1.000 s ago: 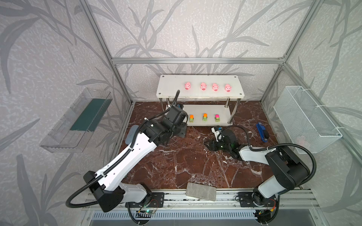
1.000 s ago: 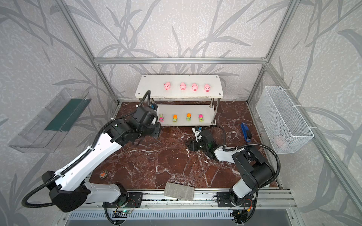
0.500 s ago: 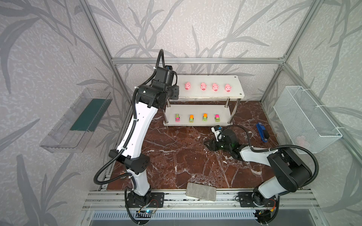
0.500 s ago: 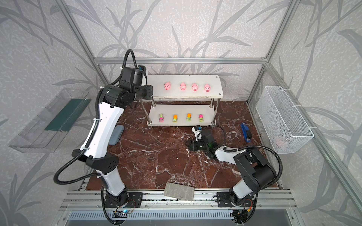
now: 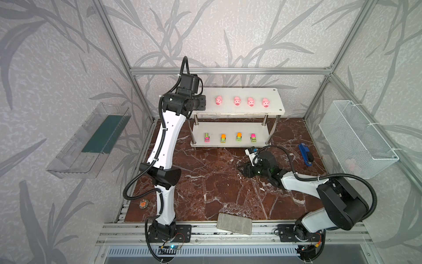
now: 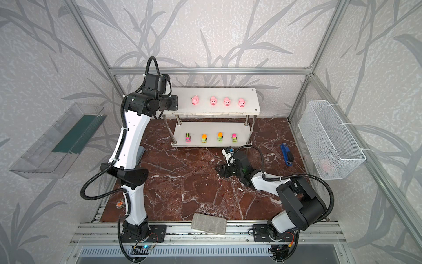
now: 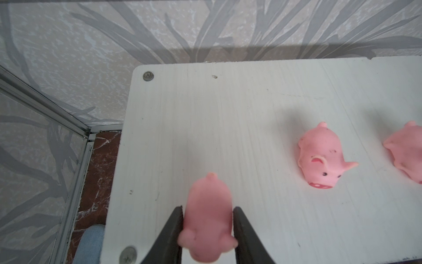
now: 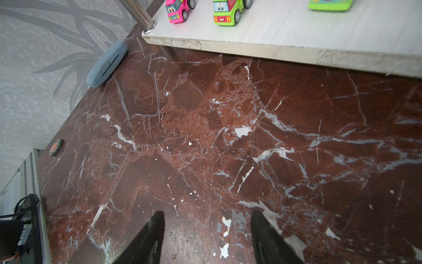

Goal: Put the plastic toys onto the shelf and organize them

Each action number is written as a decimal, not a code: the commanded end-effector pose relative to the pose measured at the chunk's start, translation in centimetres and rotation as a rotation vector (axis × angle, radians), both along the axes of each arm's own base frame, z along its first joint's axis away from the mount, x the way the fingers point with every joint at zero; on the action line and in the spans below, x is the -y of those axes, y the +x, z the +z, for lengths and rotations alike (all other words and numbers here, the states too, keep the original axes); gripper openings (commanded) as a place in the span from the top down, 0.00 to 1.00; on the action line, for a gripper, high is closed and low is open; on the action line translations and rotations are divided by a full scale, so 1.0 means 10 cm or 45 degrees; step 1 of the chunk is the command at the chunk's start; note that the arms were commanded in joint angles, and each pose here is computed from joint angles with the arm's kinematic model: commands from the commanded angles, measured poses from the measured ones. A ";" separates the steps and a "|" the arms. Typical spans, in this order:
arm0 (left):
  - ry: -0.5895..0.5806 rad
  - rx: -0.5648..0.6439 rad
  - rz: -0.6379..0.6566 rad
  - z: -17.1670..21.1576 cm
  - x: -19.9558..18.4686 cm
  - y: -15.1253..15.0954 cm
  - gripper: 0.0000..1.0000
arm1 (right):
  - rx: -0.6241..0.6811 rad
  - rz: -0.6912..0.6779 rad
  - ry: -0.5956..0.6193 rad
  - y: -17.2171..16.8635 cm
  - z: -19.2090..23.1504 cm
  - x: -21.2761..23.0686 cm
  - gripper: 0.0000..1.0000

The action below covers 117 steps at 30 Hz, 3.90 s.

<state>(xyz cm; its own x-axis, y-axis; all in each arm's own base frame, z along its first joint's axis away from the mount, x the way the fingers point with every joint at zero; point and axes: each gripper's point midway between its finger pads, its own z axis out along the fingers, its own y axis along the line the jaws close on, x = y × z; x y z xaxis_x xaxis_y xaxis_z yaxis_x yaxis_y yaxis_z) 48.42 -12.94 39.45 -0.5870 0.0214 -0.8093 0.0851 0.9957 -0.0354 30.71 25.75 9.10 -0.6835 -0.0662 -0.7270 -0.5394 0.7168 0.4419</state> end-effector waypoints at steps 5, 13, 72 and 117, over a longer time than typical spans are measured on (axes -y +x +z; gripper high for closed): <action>0.000 0.075 -0.035 0.12 0.04 0.10 0.64 | 0.012 0.004 -0.008 0.05 0.02 -0.04 0.39; -0.016 0.078 -0.033 0.01 0.07 0.28 0.64 | 0.006 -0.001 -0.026 0.05 -0.02 -0.02 0.39; -0.102 0.235 -0.051 0.24 -0.01 0.53 0.40 | -0.028 -0.009 -0.058 0.19 -0.14 -0.08 0.39; 0.169 0.578 0.534 -2.08 -1.64 -1.41 0.01 | 0.401 -0.684 -0.211 -0.02 0.67 1.35 0.39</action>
<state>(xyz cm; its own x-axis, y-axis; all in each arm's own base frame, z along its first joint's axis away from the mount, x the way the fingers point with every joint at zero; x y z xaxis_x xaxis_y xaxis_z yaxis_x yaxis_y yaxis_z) 33.37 2.72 18.05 -0.2581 0.0108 -0.9661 -0.3229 0.9415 0.0968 29.96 13.29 15.25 -0.4480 0.0791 -0.8905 -0.2226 0.9548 0.1968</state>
